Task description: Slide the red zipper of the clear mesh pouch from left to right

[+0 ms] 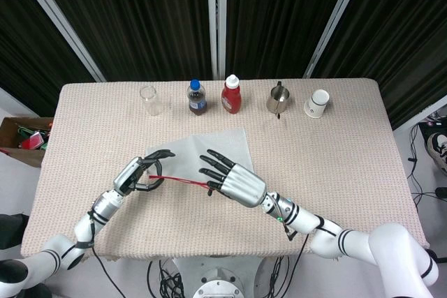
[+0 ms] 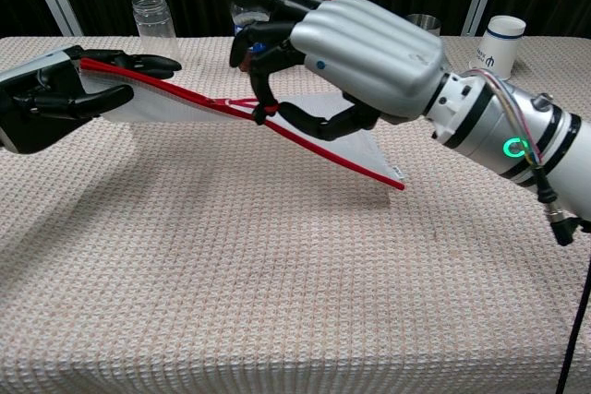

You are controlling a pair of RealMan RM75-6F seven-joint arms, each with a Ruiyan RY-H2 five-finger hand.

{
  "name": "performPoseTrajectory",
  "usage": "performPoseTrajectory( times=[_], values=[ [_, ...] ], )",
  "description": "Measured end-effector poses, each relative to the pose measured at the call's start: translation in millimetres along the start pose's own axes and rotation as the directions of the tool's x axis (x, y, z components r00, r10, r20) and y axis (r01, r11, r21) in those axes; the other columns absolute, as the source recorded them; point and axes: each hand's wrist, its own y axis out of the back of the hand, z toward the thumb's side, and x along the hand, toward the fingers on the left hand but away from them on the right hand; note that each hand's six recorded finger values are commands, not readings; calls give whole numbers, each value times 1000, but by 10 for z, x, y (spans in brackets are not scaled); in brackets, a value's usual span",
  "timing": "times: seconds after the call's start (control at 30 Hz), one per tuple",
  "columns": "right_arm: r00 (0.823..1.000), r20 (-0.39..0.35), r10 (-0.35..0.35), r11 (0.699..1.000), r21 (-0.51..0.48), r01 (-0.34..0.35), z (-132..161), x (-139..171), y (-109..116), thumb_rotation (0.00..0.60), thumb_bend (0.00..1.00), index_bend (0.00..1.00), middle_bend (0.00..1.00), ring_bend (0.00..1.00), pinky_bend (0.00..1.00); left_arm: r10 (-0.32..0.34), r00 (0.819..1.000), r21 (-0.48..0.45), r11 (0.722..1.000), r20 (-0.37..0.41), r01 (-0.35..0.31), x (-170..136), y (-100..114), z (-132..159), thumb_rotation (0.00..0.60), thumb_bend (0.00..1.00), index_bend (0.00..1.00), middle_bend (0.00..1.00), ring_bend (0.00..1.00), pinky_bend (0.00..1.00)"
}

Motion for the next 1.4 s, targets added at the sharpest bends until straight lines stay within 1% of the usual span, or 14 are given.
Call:
performPoseTrajectory(
  times=[0.5, 0.7, 0.87, 0.93, 0.97, 1.0, 1.03, 1.07, 1.13, 1.17, 1.27, 1.3, 1.37, 1.4],
  values=[
    [987, 157, 32, 995, 87, -46, -424, 854, 294, 600, 535, 894, 246, 0, 0, 133, 988, 46, 990, -73, -130, -240, 391, -155, 600, 462, 650, 224, 106, 130],
    [979, 201, 43, 994, 91, -63, -485, 1089, 349, 600, 536, 895, 246, 0, 0, 145, 985, 62, 988, -91, -140, -315, 421, -189, 600, 464, 652, 224, 106, 130],
    [978, 201, 50, 994, 87, -68, -479, 1102, 352, 600, 497, 884, 240, 0, 0, 133, 987, 78, 989, -91, -126, -315, 381, -191, 600, 463, 653, 224, 106, 130],
    [977, 203, 67, 993, 80, -85, -483, 1103, 333, 600, 435, 801, 208, 0, 0, 127, 988, 102, 988, -92, -118, -310, 363, -194, 600, 456, 639, 219, 105, 131],
    [975, 206, 79, 992, 77, -96, -490, 1106, 322, 600, 379, 696, 174, 0, 0, 125, 988, 119, 986, -93, -113, -308, 357, -198, 600, 446, 623, 214, 105, 130],
    [972, 212, 98, 990, 75, -116, -505, 1112, 304, 600, 311, 566, 136, 0, 0, 120, 988, 149, 983, -97, -105, -307, 351, -205, 600, 416, 578, 202, 105, 130],
    [969, 219, 115, 988, 75, -135, -521, 1120, 290, 600, 224, 342, 79, 0, 0, 117, 988, 178, 979, -101, -97, -308, 347, -213, 600, 370, 503, 181, 104, 130],
    [964, 229, 135, 985, 76, -156, -542, 1130, 274, 600, 165, 187, 42, 0, 0, 112, 988, 214, 973, -107, -87, -310, 343, -223, 600, 340, 443, 166, 102, 130],
    [947, 260, 188, 975, 70, -212, -602, 1159, 236, 600, 92, 19, 4, 0, 0, 101, 987, 320, 946, -125, -56, -318, 339, -248, 600, 265, 281, 131, 98, 129],
    [937, 277, 212, 969, 63, -238, -636, 1173, 224, 600, 69, 0, 0, 0, 0, 98, 986, 373, 927, -133, -42, -322, 340, -258, 600, 252, 256, 127, 98, 129],
    [893, 351, 281, 948, 43, -316, -823, 1232, 226, 600, 61, 0, 0, 0, 0, 97, 982, 559, 829, -162, 10, -346, 351, -277, 600, 230, 233, 125, 98, 128],
    [875, 386, 292, 942, 41, -333, -930, 1251, 264, 600, 61, 0, 0, 0, 0, 102, 980, 630, 776, -172, 30, -359, 359, -277, 600, 221, 230, 125, 98, 128],
    [853, 436, 287, 939, 47, -340, -1113, 1268, 366, 600, 65, 0, 0, 0, 0, 113, 976, 728, 683, -185, 59, -383, 379, -262, 600, 197, 230, 128, 98, 129],
    [845, 461, 271, 942, 55, -332, -1218, 1267, 447, 600, 69, 0, 0, 0, 0, 125, 974, 785, 614, -190, 74, -403, 402, -241, 600, 184, 230, 131, 99, 129]
  ],
)
